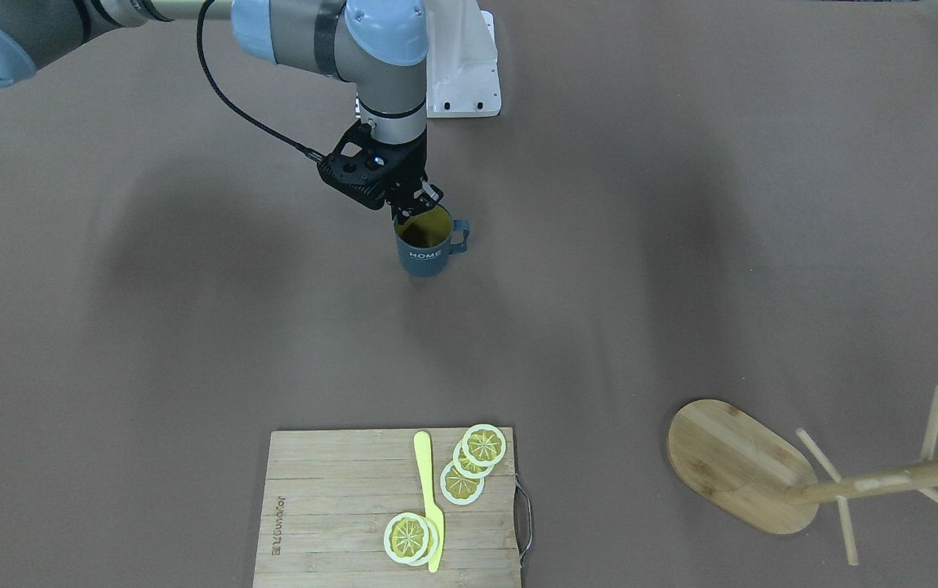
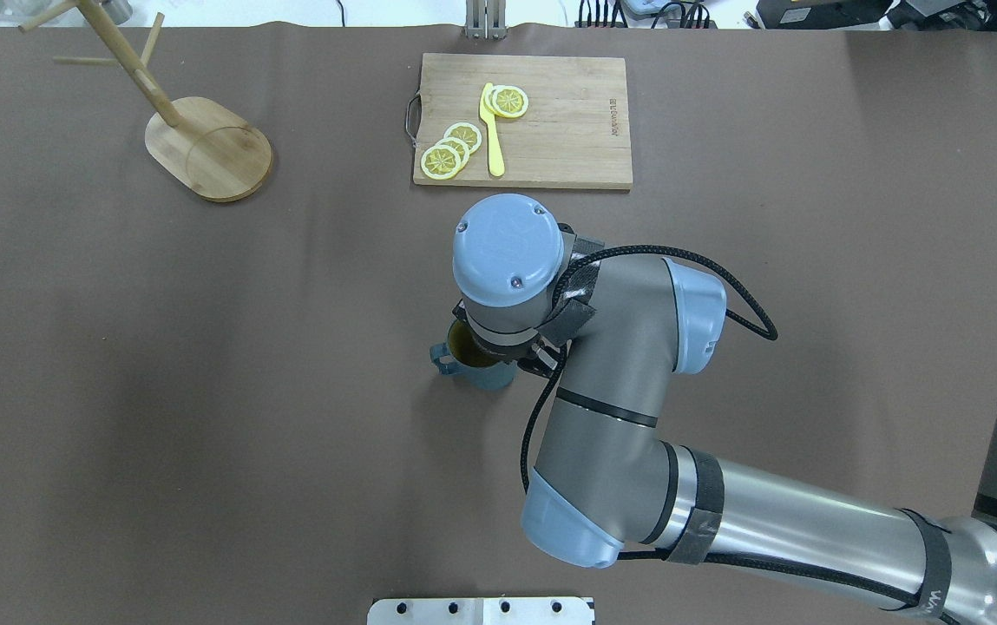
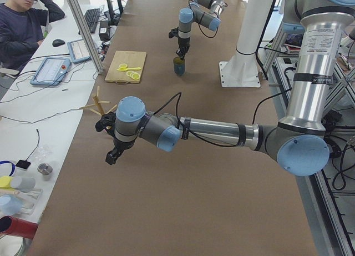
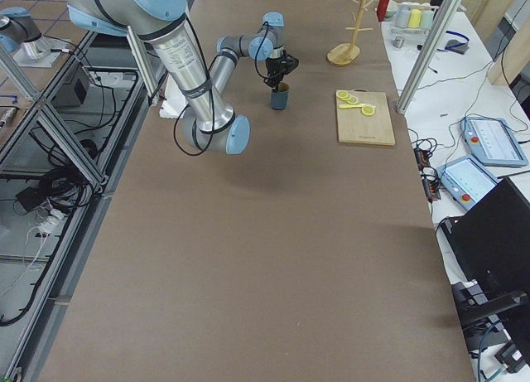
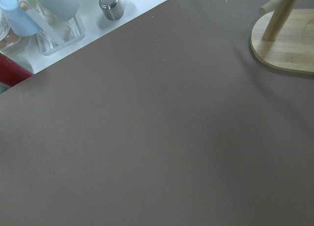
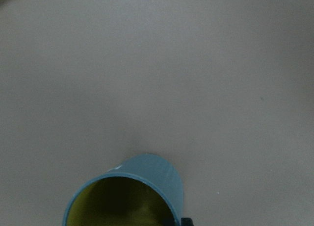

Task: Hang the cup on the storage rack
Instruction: 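Carry the blue mug with the right gripper toward the table center, then set the mug upright on the table and withdraw the right gripper, then reach the left gripper to the mug handle and grasp it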

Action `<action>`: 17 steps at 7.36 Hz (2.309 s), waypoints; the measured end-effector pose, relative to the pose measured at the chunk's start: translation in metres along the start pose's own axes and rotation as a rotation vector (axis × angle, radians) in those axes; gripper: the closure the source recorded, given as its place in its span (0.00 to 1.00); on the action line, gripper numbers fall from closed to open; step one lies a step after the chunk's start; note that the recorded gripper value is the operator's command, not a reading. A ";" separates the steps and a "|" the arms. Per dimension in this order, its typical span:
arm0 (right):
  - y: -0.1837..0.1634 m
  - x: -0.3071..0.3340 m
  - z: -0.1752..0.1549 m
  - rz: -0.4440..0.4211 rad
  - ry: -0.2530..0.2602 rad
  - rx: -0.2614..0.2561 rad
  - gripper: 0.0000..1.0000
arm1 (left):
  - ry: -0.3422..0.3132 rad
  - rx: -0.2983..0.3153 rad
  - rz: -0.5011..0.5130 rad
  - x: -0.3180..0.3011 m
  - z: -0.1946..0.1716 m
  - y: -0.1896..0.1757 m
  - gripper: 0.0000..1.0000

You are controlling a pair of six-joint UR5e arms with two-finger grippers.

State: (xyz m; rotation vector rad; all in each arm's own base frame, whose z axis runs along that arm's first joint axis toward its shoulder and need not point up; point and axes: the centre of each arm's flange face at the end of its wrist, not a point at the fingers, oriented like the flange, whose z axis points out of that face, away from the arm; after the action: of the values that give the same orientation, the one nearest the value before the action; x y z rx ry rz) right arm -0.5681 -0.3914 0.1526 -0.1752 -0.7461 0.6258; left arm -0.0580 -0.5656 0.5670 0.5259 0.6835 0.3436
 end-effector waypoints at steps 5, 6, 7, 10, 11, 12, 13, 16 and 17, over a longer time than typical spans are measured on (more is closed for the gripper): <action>-0.024 0.010 -0.026 -0.068 -0.050 0.015 0.00 | 0.002 0.013 0.017 0.004 -0.001 -0.004 0.01; -0.044 0.025 -0.035 -0.095 -0.065 0.032 0.00 | 0.009 0.037 0.060 0.016 0.002 -0.012 0.01; -0.069 0.046 -0.044 -0.143 -0.075 0.053 0.00 | 0.031 0.068 0.104 0.041 0.013 -0.023 0.01; -0.175 0.102 -0.058 -0.308 -0.033 0.088 0.00 | 0.174 0.159 0.080 0.153 0.055 -0.052 0.00; -0.215 0.126 -0.059 -0.360 -0.008 0.084 0.00 | 0.223 0.178 0.071 0.192 0.067 -0.056 0.00; -0.251 0.154 -0.058 -0.412 0.001 0.079 0.00 | 0.253 0.197 0.072 0.231 0.078 -0.060 0.00; -0.288 0.189 -0.056 -0.461 -0.010 0.071 0.00 | 0.274 0.209 0.074 0.274 0.090 -0.062 0.00; -0.388 0.306 -0.061 -0.599 -0.003 0.047 0.00 | 0.316 0.242 0.054 0.398 0.117 -0.067 0.01; -0.417 0.344 -0.065 -0.639 0.003 0.035 0.00 | 0.319 0.267 0.045 0.436 0.124 -0.063 0.01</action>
State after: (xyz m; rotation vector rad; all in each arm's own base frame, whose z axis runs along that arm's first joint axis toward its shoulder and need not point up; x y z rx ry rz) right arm -0.1346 -0.5208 0.4555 0.0966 -0.7363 0.0298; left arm 0.3513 -0.4578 0.3919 0.7495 1.0354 0.3853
